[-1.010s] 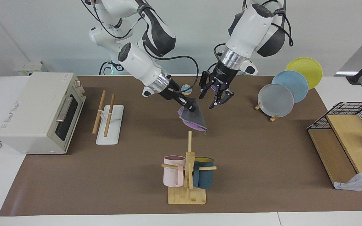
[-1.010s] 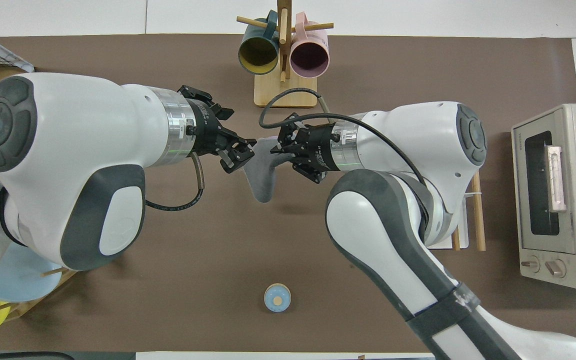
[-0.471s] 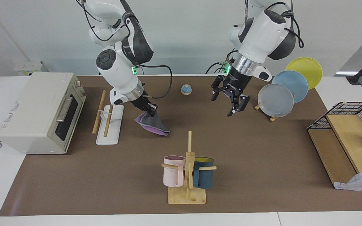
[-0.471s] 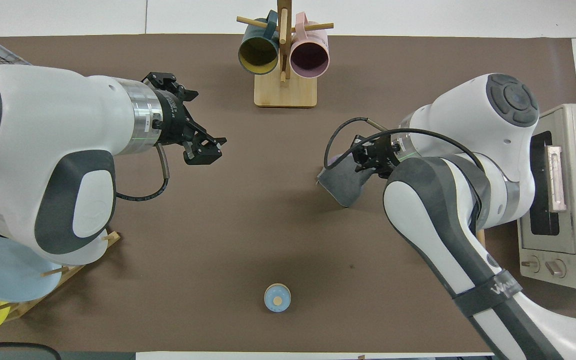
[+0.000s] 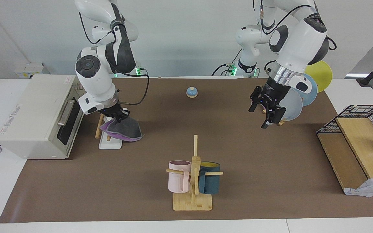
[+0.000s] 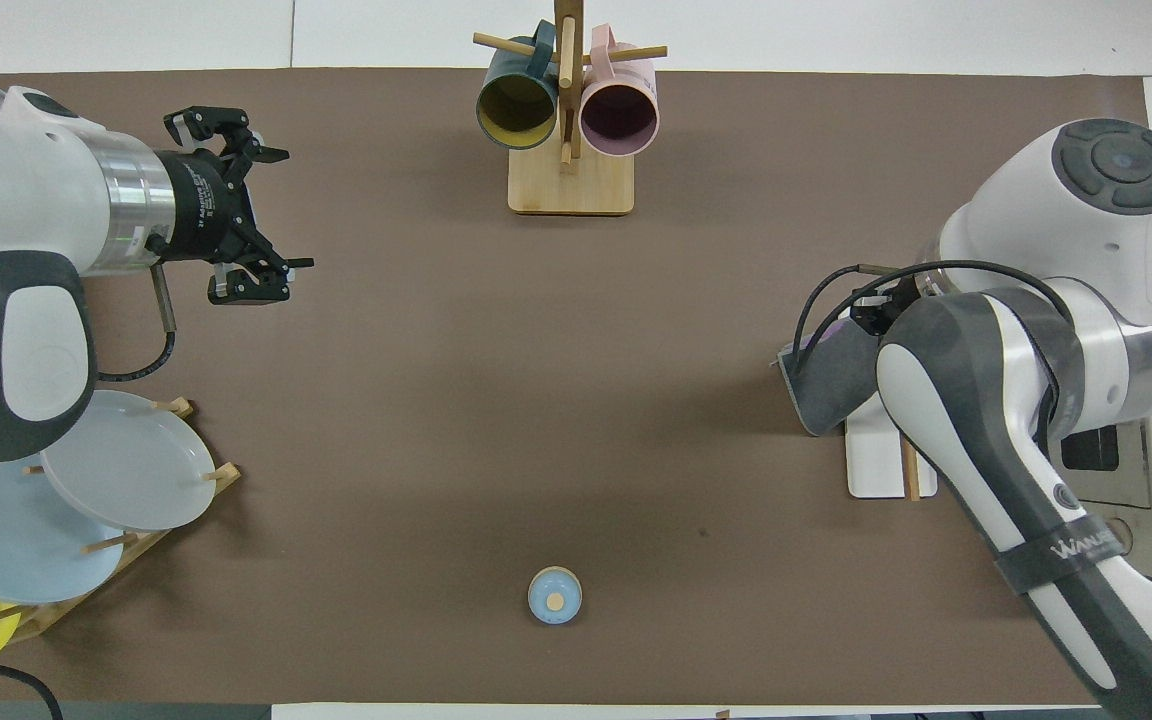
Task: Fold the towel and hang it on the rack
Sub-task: 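Carry the towel to the wooden rods while the left gripper retracts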
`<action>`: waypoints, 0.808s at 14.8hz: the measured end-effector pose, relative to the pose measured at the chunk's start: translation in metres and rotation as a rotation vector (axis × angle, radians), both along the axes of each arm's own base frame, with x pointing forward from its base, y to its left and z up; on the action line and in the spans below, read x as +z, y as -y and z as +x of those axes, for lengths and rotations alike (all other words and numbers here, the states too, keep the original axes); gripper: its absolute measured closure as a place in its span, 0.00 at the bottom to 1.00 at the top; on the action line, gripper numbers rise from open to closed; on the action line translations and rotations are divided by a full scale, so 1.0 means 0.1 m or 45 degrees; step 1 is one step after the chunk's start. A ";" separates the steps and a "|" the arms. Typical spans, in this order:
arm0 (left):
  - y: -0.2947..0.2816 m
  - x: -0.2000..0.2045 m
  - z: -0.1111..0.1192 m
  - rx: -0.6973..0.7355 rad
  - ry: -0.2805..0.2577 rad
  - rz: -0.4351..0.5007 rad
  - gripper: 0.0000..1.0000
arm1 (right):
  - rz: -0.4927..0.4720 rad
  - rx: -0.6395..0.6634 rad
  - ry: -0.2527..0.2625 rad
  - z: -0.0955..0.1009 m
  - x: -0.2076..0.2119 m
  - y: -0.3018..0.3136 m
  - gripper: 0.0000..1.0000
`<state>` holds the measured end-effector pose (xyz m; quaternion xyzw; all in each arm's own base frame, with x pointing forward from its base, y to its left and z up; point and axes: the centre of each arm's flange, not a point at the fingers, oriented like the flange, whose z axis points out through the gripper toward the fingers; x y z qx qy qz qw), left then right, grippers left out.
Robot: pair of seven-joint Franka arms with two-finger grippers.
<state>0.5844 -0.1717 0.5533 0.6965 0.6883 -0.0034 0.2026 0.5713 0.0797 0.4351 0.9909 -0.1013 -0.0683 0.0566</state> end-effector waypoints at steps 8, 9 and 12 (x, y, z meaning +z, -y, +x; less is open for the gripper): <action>-0.87 -0.04 0.07 -0.728 0.123 0.259 0.00 | -0.152 0.134 -0.057 -0.16 0.36 0.55 0.96; -0.93 -0.03 0.07 -0.812 0.136 0.304 0.00 | -0.151 0.130 -0.061 -0.16 0.35 0.59 0.96; -1.03 0.01 0.07 -1.041 0.153 0.447 0.00 | -0.144 0.138 -0.080 -0.17 0.32 0.73 0.96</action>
